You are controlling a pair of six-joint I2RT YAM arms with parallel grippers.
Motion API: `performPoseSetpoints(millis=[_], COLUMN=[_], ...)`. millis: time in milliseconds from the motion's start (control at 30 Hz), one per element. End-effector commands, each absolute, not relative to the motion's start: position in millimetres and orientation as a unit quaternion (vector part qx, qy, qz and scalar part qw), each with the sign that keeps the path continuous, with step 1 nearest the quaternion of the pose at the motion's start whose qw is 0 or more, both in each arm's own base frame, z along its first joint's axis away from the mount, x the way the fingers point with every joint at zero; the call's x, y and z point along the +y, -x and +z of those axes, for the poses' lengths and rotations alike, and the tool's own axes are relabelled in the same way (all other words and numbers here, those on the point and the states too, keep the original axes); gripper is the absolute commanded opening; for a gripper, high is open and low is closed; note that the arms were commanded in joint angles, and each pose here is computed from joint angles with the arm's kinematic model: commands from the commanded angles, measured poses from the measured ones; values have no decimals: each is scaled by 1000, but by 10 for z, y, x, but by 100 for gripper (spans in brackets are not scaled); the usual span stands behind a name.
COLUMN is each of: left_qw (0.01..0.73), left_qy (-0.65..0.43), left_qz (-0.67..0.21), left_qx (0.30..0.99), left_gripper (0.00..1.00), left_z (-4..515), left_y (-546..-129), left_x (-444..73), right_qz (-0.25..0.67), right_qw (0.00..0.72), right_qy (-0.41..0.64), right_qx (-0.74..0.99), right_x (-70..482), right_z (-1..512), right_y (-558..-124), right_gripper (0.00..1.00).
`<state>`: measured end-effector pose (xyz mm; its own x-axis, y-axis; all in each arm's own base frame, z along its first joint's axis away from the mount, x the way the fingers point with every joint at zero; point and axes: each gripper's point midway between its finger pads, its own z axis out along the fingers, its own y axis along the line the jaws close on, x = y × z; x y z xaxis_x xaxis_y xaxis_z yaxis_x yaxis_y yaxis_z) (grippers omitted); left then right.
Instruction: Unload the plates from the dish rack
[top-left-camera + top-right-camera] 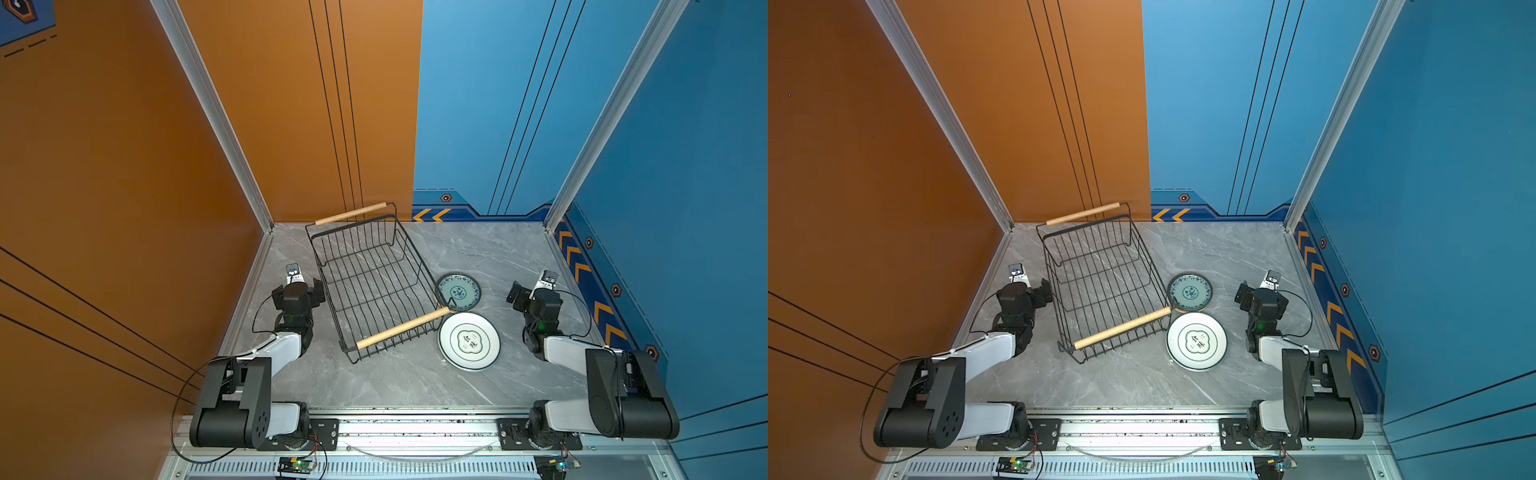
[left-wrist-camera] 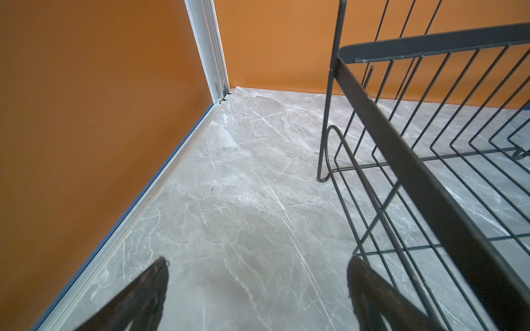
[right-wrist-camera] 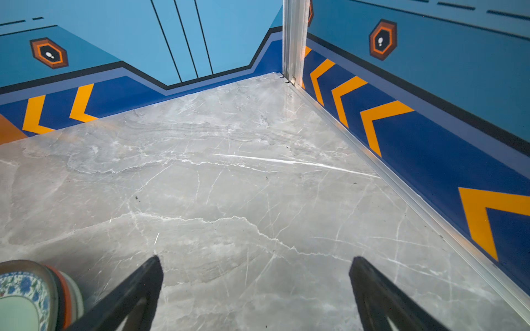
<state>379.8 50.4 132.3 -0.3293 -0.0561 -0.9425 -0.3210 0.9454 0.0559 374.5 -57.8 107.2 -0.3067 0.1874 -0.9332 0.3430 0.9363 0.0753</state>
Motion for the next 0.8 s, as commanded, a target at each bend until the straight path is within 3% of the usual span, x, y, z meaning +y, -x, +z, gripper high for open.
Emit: performPoseSetpoints(millis=[0, 200, 767], left_qw=[586, 597, 598], left_qy=[88, 70, 35], left_qz=[96, 88, 118], left_qx=[800, 794, 792], left_gripper=[98, 98, 98], left_z=[1268, 1104, 986], left_y=[-3782, -3794, -3848], left_x=[368, 285, 121], right_qz=[-53, -17, -66], right_qw=[589, 599, 580], right_qy=[-124, -38, -83], right_qx=[797, 800, 807], right_x=[-426, -97, -255], right_z=[1096, 970, 946], right_y=[-3817, -3849, -3907], right_gripper=[100, 100, 100])
